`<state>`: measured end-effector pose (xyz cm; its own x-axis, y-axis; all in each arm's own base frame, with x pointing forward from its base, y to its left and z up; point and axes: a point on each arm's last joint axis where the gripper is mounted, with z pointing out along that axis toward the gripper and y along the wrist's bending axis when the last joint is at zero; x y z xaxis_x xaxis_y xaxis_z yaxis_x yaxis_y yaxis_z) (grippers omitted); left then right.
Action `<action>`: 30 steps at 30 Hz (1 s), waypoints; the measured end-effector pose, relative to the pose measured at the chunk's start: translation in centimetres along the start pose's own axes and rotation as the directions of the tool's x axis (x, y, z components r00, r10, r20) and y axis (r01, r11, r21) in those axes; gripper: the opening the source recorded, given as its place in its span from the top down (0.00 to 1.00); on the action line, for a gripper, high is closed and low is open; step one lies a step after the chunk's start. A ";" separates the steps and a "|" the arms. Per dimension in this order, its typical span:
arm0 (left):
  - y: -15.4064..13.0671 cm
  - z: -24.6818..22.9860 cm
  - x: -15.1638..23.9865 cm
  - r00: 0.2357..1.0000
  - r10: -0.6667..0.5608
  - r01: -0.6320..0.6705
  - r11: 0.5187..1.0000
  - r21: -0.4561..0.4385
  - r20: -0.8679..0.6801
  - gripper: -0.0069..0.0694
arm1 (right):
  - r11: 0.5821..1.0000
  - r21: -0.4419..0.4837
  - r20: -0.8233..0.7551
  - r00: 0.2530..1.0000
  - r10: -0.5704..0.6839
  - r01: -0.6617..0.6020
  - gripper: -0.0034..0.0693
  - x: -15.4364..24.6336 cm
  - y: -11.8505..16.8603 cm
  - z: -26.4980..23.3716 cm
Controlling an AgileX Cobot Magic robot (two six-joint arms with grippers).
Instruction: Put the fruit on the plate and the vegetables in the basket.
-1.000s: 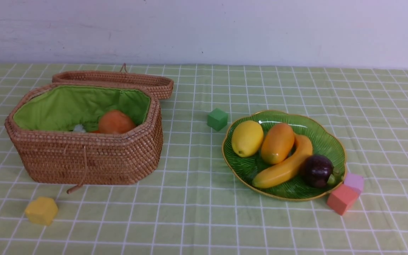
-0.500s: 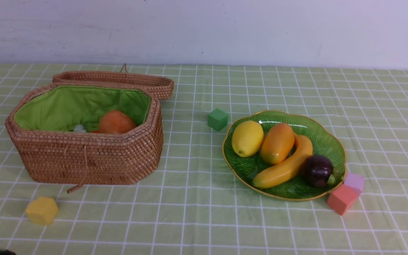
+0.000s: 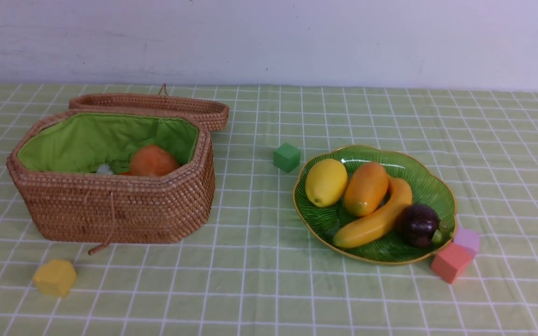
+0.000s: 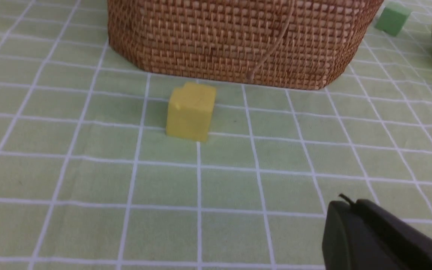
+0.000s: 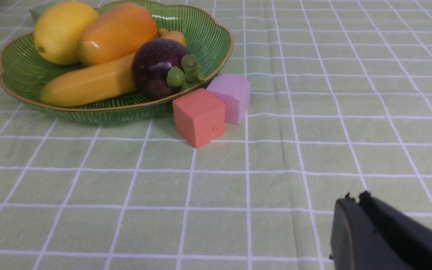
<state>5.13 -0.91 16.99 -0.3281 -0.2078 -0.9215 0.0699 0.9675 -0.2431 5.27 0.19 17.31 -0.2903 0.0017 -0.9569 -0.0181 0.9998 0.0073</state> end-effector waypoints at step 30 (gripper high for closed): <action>0.0 0.0 -0.1 1.000 -0.018 0.018 1.000 0.003 0.014 0.93 | 1.000 0.000 0.000 1.000 0.000 0.000 0.86 0.0 0.0 0.0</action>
<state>5.17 -0.91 17.12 -0.3162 -0.2274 -0.9210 0.0671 0.9631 -0.2608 5.27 0.19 17.31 -0.2903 0.0017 -0.9569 -0.0181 0.9998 0.0073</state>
